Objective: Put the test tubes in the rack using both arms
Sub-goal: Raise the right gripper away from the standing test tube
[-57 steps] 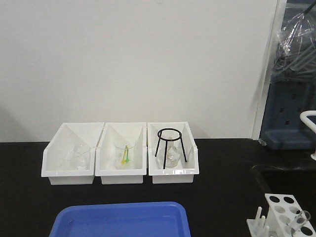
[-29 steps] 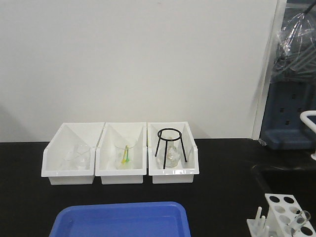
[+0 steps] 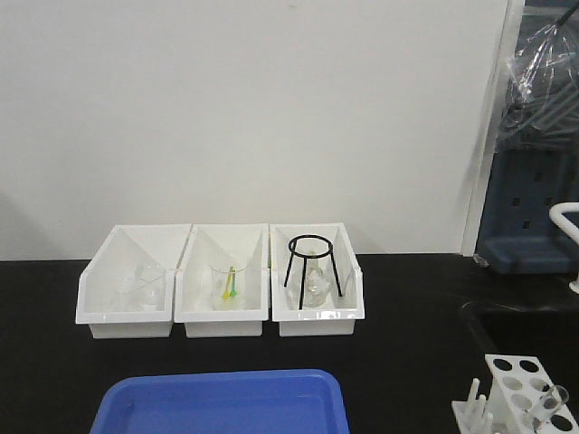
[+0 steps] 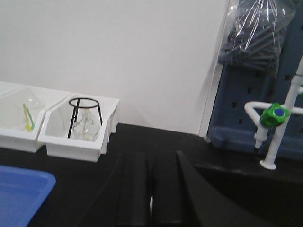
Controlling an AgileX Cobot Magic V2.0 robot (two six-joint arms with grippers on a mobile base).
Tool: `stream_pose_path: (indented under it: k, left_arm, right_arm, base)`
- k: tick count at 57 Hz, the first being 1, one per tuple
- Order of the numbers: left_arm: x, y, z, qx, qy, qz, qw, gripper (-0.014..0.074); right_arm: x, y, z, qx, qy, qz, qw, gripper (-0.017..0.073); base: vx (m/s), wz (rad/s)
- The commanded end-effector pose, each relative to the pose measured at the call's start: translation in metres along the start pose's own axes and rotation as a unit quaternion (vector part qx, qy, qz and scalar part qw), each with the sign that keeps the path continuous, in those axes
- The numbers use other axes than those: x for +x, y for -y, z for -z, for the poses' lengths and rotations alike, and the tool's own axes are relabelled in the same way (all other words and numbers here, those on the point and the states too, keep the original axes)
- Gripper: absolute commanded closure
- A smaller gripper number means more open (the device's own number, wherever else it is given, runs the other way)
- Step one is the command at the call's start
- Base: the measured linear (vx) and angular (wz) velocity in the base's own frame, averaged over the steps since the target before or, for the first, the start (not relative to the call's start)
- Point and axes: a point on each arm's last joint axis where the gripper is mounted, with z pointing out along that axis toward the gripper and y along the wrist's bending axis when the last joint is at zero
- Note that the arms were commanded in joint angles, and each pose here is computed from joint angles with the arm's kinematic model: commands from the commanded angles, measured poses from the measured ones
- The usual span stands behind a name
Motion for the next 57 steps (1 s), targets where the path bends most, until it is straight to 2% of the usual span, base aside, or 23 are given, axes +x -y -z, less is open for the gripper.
stream_pose_path:
  k: [1, 6, 16, 21, 27, 39, 57]
  left_arm:
    - [-0.015, 0.0, 0.004, -0.002, 0.054, 0.004, 0.999, 0.0597]
    - [-0.015, 0.0, 0.004, -0.002, 0.054, 0.004, 0.999, 0.0597]
    - [-0.015, 0.0, 0.004, -0.002, 0.054, 0.004, 0.999, 0.0597]
    - [-0.015, 0.0, 0.004, -0.002, 0.053, 0.004, 0.999, 0.0597]
    - [-0.015, 0.0, 0.004, -0.001, 0.052, 0.004, 0.999, 0.0597]
    - [-0.015, 0.0, 0.004, -0.001, 0.052, 0.004, 0.999, 0.0597]
    - [-0.015, 0.0, 0.004, -0.001, 0.052, 0.004, 0.999, 0.0597]
  right_arm:
    - [0.008, -0.002, 0.007, 0.005, 0.04, 0.001, 0.999, 0.0552]
    - [0.029, -0.004, 0.013, 0.01, 0.031, -0.02, 0.999, 0.0574]
    - [0.076, -0.005, 0.025, 0.067, 0.049, -0.068, 0.994, 0.0573]
    - [0.081, -0.006, 0.032, 0.076, 0.042, -0.066, 0.994, 0.0571]
    - [0.084, -0.007, 0.03, 0.065, 0.026, -0.048, 0.996, 0.0571]
    - [0.088, -0.011, 0.031, 0.037, 0.007, -0.051, 0.998, 0.0568]
    - [0.089, -0.011, 0.031, 0.037, 0.003, -0.051, 0.998, 0.0568]
  base:
    - [0.0, 0.0]
    - [0.0, 0.0]
    - [0.0, 0.0]
    - [0.0, 0.0]
    - [0.0, 0.0]
    - [0.0, 0.0]
    - [0.0, 0.0]
